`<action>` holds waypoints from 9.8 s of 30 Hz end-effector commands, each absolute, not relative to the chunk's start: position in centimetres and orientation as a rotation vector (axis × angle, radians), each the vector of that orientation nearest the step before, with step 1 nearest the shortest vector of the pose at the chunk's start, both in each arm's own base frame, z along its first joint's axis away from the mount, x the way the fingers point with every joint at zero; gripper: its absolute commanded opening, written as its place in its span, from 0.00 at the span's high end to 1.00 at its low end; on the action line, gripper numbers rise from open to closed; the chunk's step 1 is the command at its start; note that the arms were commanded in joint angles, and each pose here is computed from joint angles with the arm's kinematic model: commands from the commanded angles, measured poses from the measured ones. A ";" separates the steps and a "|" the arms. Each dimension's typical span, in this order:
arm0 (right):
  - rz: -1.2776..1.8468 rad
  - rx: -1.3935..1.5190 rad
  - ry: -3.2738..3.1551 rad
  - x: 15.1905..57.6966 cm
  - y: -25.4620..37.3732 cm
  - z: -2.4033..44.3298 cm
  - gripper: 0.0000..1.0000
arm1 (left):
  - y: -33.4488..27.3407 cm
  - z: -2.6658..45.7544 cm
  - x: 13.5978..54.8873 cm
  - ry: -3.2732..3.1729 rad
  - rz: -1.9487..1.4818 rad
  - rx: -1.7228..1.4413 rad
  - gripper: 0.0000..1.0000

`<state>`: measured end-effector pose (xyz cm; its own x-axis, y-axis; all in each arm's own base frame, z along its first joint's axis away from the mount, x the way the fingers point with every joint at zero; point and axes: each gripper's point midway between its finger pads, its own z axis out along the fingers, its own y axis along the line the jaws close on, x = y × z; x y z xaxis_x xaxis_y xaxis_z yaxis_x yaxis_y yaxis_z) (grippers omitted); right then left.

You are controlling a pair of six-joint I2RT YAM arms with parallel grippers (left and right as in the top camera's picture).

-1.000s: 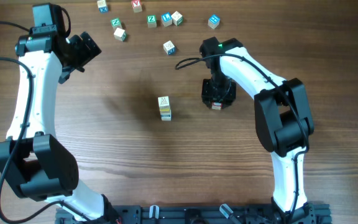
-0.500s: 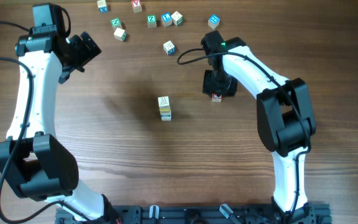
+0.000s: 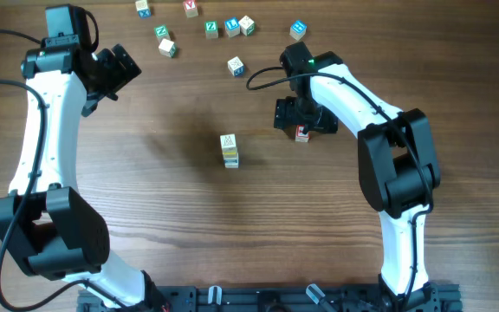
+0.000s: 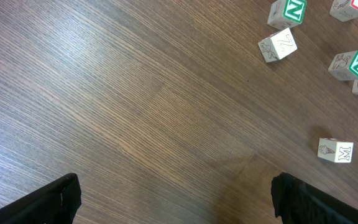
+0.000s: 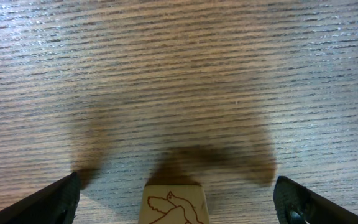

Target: Form a tower

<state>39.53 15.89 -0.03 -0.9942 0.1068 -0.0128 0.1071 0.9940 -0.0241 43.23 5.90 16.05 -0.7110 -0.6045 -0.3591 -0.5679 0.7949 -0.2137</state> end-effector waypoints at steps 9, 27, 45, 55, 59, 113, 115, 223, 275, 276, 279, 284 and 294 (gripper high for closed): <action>-0.017 0.164 3.098 40.4 16.2 1.9 0.00 | 6.1 17.4 43.4 2.539 -0.118 -0.866 0.00; 0.033 0.167 3.199 38.2 16.7 2.6 0.39 | 6.1 17.4 43.4 2.539 -0.118 -0.866 0.00; -0.002 0.165 3.175 38.7 16.3 2.3 0.62 | 6.1 17.4 43.4 2.539 -0.118 -0.866 0.00; -0.015 0.166 3.192 38.2 16.1 2.3 0.63 | 6.1 17.4 43.4 2.539 -0.118 -0.866 0.00; -0.014 0.166 3.191 38.2 16.2 2.3 0.62 | 6.1 17.4 43.4 2.539 -0.118 -0.866 0.00; 0.053 0.166 3.189 38.4 16.9 2.3 0.72 | 6.1 17.4 43.4 2.539 -0.118 -0.866 0.00; 0.058 0.166 3.181 38.6 17.0 2.3 0.71 | 6.1 17.4 43.4 2.539 -0.118 -0.866 0.00; 0.188 -0.352 2.798 31.5 32.6 14.3 0.75 | 6.1 17.4 43.4 2.539 -0.118 -0.866 0.00; 0.194 -0.348 2.793 31.6 32.7 13.9 0.71 | 6.1 17.4 43.4 2.539 -0.118 -0.866 0.00; 0.196 -0.348 2.792 31.7 32.8 14.0 0.70 | 6.1 17.4 43.4 2.539 -0.118 -0.866 0.00; 0.202 -0.346 2.785 31.8 32.9 14.0 0.70 | 6.1 17.4 43.4 2.539 -0.118 -0.866 0.00; 0.202 -0.347 2.786 31.8 32.9 14.0 0.57 | 6.1 17.4 43.4 2.539 -0.118 -0.866 0.00; 0.162 -0.324 2.743 32.7 32.6 14.3 0.37 | 6.1 17.4 43.4 2.539 -0.118 -0.866 0.00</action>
